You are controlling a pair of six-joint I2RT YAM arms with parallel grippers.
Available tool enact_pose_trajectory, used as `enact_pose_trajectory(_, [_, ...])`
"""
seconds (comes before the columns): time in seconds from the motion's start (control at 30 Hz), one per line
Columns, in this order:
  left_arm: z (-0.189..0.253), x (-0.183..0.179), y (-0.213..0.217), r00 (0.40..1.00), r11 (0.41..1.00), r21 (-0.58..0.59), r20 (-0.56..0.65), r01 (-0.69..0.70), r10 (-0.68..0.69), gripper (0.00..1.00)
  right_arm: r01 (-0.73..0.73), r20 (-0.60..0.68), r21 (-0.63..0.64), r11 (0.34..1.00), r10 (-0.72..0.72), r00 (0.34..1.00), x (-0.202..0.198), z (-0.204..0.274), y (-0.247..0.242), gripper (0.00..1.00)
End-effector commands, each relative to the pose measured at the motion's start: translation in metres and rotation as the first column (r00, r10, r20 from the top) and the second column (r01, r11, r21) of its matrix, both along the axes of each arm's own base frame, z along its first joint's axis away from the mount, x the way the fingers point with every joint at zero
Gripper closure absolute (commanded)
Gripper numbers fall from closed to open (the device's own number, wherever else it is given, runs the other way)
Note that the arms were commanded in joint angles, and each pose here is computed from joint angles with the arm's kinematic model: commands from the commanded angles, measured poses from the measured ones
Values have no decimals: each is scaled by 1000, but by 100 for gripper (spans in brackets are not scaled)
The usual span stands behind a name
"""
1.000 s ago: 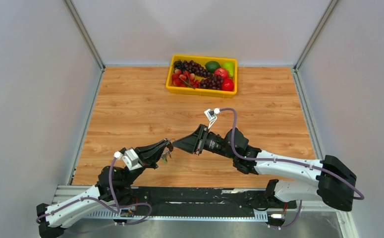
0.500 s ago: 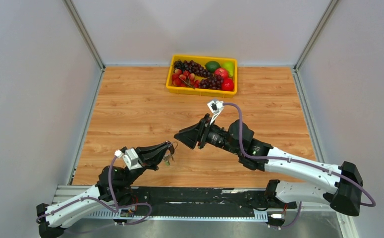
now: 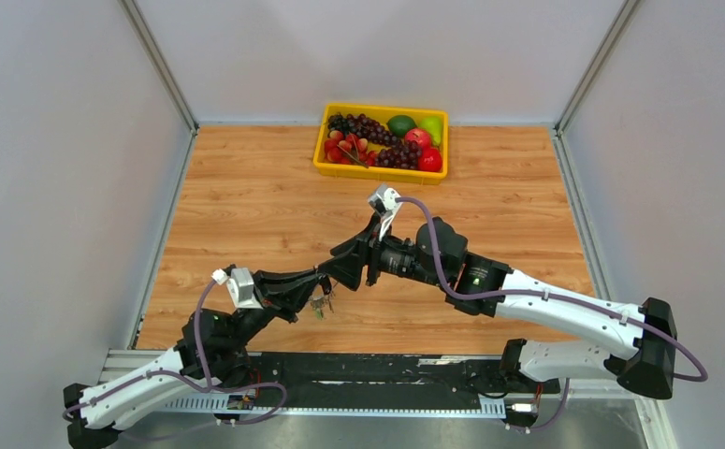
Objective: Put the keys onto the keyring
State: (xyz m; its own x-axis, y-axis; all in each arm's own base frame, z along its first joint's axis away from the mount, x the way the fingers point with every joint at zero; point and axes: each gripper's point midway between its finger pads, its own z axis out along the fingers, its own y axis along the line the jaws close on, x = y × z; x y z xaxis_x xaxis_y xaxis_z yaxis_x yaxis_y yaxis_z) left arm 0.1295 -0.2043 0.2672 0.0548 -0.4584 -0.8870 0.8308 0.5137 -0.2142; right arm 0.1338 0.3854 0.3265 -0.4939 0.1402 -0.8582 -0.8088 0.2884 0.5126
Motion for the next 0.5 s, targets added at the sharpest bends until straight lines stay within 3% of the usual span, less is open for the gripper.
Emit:
enact_pose_trajectory(0.0, [32,-7,8,998,993,-115,-49,36,-42,84,-40,74,-11,999,41,996,-8,16,2,42])
enact_pose_trajectory(0.47, [50,-7,16,970,966,-253,-223,43,-101,81,-87,174,-35,996,92,980,-24,22,-10,30])
